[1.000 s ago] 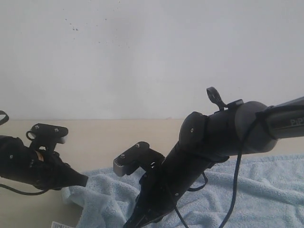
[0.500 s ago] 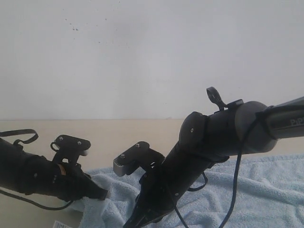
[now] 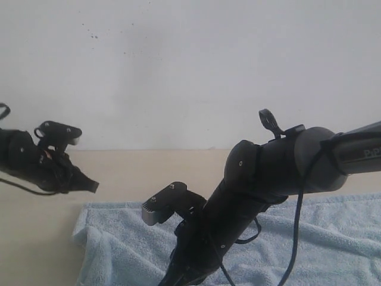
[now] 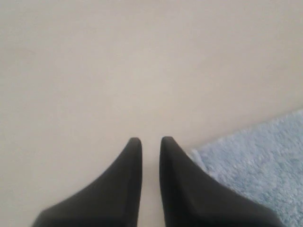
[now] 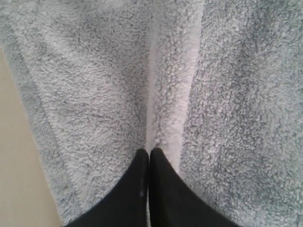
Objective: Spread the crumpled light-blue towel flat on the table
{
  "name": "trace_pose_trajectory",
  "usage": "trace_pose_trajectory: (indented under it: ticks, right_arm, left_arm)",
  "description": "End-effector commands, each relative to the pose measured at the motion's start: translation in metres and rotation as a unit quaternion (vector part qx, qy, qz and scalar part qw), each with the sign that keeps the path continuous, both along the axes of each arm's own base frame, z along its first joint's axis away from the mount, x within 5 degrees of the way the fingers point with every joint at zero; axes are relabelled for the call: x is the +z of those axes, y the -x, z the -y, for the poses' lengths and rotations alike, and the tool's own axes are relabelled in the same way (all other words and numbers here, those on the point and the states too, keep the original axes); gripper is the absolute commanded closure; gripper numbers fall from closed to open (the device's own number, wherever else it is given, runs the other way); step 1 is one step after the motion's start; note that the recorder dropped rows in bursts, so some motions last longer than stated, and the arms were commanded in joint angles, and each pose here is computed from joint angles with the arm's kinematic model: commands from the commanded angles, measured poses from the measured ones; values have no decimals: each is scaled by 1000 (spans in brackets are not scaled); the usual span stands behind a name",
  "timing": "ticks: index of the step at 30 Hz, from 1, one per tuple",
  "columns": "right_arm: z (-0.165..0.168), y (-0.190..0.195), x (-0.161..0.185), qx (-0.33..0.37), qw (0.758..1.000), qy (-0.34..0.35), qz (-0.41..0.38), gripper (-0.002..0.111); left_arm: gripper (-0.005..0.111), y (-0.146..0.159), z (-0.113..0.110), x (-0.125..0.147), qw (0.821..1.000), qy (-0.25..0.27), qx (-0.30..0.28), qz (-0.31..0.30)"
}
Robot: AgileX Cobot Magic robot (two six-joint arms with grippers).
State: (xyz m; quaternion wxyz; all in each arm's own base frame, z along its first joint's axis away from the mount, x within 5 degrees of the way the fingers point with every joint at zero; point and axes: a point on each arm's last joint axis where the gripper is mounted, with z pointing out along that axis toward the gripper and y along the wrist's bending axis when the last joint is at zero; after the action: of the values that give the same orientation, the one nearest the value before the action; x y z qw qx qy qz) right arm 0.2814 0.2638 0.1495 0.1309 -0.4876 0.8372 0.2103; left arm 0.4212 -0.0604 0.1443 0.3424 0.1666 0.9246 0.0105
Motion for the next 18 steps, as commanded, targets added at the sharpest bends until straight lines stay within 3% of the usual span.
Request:
trace_pose_trajectory:
  ticks: [1,9,15,18]
  right_arm:
    - [-1,-2,4,-8,1000,-8,16,108]
    - [-1,-6,5,-19,999,-13,37,108]
    - [-2,-8,6,-26,998,-16,49,108]
    - [-2,-9,6,-29,998,-17,54,108]
  left_arm:
    - [93,-5,-2,34,999,-26,-20,14]
    - [93,20,0,23,997,-6,1,-74]
    - [93,44,6,30,999,-5,-19,-25]
    - [93,51,12,29,999,1,-22,-32]
